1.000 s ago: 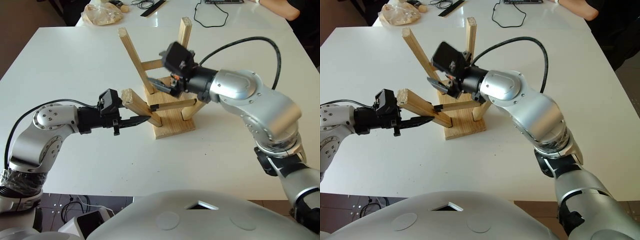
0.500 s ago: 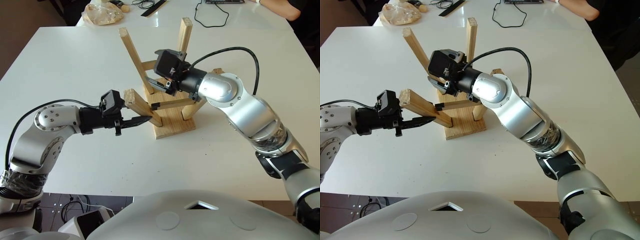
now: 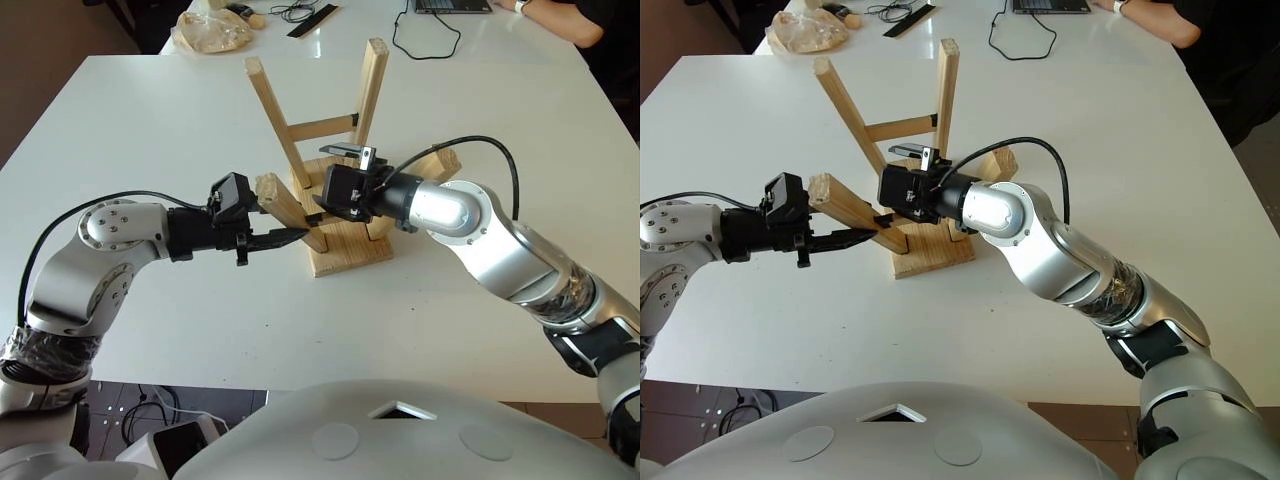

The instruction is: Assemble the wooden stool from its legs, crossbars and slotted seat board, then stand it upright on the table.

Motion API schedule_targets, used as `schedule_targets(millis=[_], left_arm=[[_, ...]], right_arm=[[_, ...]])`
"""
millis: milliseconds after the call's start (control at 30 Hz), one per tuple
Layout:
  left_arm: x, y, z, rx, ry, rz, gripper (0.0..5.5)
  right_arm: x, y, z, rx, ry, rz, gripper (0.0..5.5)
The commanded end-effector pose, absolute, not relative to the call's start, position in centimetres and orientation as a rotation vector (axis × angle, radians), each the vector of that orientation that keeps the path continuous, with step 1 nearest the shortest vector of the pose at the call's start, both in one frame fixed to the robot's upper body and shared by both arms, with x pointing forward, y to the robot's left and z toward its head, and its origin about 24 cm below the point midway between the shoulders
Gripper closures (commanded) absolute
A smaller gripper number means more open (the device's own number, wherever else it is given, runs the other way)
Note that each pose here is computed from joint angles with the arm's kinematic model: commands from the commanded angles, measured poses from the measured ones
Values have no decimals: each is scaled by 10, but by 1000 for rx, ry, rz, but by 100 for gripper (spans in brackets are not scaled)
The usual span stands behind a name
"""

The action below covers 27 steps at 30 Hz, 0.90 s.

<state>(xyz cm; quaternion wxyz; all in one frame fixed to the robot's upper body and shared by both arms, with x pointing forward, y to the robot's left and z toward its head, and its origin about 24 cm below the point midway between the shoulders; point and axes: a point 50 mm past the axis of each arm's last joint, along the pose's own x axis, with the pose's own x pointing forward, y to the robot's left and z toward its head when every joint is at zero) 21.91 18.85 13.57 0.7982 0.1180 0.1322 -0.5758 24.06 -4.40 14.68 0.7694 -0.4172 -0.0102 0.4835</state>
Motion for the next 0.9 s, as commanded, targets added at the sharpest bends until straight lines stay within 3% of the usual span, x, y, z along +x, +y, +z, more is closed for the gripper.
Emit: schedule_targets(millis=[33,267,500,767,900], left_arm=[[217,191,113,249,446,-1184,344],[215,188,109,328,473,-1193,344],[215,195,100,335,512,-1164,345],[216,198,101,331,516,-1165,345],[216,199,102,335,519,-1166,345]], right_arm=[[234,-52,102,-916,190,1131,198],[227,-46,92,-813,191,1157,198],[231,-41,164,-338,-79,1200,198],[266,-86,228,65,-268,926,198],[273,-129,241,13,-355,745,198]])
